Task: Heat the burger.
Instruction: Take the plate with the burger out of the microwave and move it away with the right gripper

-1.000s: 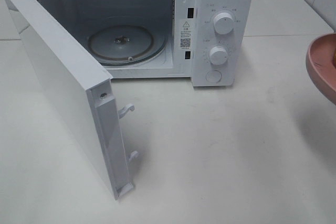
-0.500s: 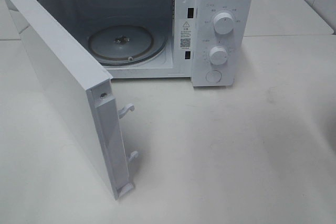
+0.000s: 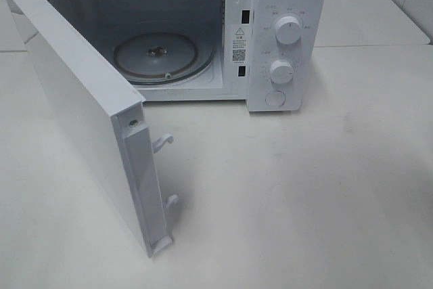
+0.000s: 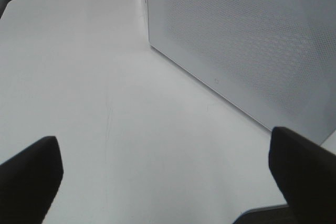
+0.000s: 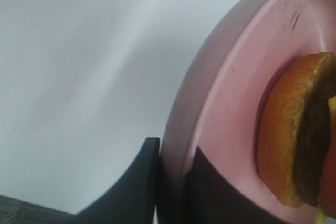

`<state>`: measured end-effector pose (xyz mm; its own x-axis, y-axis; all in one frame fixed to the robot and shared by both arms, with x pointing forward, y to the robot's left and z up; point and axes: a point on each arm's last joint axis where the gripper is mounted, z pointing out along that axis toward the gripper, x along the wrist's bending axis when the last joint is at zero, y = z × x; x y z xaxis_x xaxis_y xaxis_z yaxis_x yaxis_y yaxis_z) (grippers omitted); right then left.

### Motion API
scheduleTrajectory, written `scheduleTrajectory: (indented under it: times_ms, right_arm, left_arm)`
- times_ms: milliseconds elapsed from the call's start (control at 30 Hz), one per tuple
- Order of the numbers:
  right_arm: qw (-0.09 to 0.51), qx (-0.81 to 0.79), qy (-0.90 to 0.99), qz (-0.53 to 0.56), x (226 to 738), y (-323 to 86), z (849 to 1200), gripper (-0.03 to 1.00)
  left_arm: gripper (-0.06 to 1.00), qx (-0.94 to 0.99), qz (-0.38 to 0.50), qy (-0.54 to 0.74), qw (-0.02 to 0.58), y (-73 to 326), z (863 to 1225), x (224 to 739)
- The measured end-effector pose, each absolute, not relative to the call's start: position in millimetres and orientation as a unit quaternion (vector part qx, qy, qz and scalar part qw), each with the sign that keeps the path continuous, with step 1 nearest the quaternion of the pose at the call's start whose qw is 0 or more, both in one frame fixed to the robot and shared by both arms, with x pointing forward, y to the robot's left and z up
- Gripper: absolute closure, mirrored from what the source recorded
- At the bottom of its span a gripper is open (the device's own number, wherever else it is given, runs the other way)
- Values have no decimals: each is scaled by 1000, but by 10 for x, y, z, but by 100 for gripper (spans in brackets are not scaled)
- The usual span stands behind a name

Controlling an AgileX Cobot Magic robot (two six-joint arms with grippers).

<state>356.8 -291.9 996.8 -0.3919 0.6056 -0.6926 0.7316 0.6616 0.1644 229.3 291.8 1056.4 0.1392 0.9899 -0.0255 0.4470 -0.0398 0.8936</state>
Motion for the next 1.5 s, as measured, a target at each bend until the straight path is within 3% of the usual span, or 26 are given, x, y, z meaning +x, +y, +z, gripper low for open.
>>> scheduleTrajectory:
  times_ms: [1167,1500]
  right_arm:
    - [334,547,754,-140,4094,-2542,9210,86]
    - [329,550,744,-187,4340,-2386,8803,86]
  left_arm:
    - [-5,638,336,563,404,2918,10564,2293]
    - [-5,638,336,563,404,2918,10564,2293]
